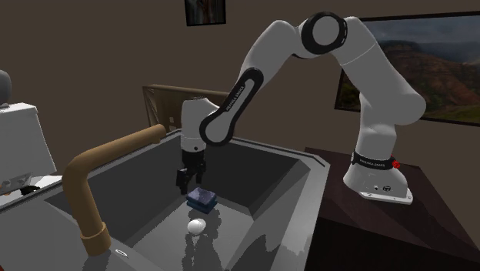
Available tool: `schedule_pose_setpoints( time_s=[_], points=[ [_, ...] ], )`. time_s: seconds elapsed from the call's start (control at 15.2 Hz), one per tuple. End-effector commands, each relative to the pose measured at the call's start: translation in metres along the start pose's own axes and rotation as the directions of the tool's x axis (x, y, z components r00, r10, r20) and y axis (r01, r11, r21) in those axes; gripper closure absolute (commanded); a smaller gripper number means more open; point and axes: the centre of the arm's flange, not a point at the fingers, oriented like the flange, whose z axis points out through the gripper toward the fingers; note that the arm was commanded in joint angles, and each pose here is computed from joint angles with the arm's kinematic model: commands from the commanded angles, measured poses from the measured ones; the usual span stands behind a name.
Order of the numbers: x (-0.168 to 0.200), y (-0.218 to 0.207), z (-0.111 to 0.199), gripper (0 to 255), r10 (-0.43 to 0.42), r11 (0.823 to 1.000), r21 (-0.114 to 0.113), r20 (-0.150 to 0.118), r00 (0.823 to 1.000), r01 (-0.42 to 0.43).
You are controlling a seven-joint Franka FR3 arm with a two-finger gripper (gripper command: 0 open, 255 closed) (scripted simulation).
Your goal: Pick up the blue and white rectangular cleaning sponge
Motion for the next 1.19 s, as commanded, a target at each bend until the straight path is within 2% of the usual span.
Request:
schedule_pose_setpoints(
  time_s=[0.0, 0.13, 0.2, 0.79, 1.12],
  points=[
    [0.0, 0.002, 0.013, 0, 0.0, 1.0, 0.0, 0.0, 1.0, 0.0],
    [0.0, 0.002, 0.013, 0, 0.0, 1.0, 0.0, 0.0, 1.0, 0.0],
    [0.0, 0.002, 0.013, 255, 0.0, 1.0, 0.0, 0.0, 1.0, 0.0],
    [0.0, 0.002, 0.013, 255, 0.0, 1.0, 0.0, 0.0, 1.0, 0.0],
    [0.001, -0.002, -0.013, 255, 0.0, 1.0, 0.0, 0.0, 1.0, 0.0]
  ],
)
